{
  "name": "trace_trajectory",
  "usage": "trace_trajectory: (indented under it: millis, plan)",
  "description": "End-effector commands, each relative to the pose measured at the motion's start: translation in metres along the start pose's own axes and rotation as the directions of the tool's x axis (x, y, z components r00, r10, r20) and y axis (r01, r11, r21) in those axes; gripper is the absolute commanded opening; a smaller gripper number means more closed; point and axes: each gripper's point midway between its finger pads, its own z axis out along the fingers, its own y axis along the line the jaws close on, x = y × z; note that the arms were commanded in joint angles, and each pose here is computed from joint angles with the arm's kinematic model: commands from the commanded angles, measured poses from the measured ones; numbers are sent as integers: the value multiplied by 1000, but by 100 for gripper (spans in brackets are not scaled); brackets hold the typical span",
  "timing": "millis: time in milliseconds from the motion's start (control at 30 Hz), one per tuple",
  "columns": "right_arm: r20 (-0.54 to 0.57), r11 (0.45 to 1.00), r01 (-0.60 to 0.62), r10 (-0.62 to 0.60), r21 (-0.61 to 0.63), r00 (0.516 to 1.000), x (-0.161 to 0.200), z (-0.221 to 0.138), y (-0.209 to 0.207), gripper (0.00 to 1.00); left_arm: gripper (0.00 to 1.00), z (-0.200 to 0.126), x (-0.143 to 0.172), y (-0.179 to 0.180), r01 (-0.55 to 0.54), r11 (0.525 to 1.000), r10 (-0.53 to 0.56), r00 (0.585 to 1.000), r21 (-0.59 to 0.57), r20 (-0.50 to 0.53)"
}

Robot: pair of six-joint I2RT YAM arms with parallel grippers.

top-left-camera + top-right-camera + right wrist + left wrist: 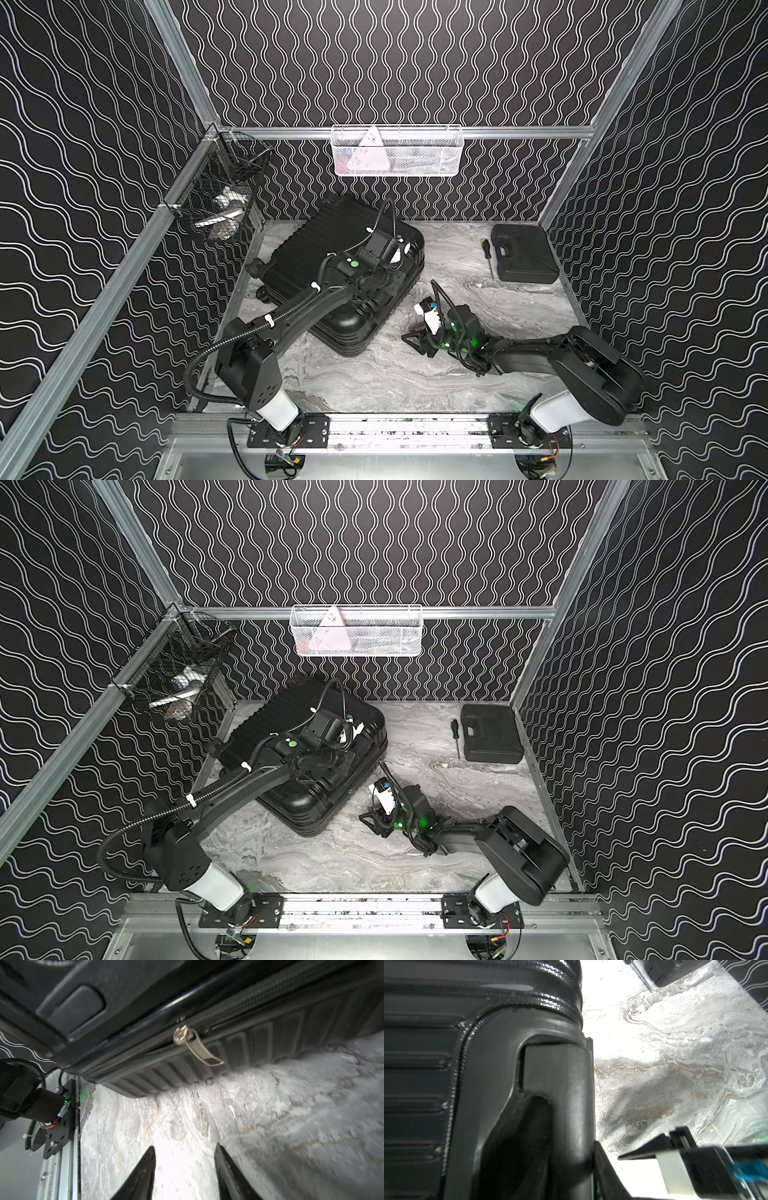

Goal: Close the suitcase zippers
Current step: Zip the zipper on the suitcase.

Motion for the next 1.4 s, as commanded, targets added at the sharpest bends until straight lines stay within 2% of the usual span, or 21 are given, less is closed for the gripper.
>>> trace_trajectory:
  millis: [0, 267, 600, 933, 1100, 1300, 1367]
  plan:
    - [112, 991, 90, -78, -103, 991, -29, 5, 15, 47, 11, -8, -10, 1, -22, 1000, 22, 999, -4, 48]
    - [162, 984, 64, -38, -163, 986, -46, 20, 0, 41, 10, -10, -6, -2, -24, 1000, 23, 999, 13, 43]
    - [120, 965, 44, -13, -259, 993, -43, 38, 2, 41, 9, -5, -4, -3, -22, 999, 21, 999, 23, 29]
    - [152, 947, 16, 35, -322, 988, -52, 47, 6, 39, 8, -4, -7, -5, -18, 999, 16, 999, 30, 36]
    - [151, 943, 17, 36, -333, 988, -52, 49, 8, 25, 8, -5, -8, -5, -16, 999, 15, 999, 29, 43]
    - [148, 940, 10, 44, -342, 988, -48, 51, 12, 2, 9, -4, -10, -3, -4, 1000, 3, 999, 20, 51]
    - [157, 943, 6, 49, -334, 986, -47, 49, 12, 0, 9, -4, -10, -1, -6, 1000, 5, 999, 6, 51]
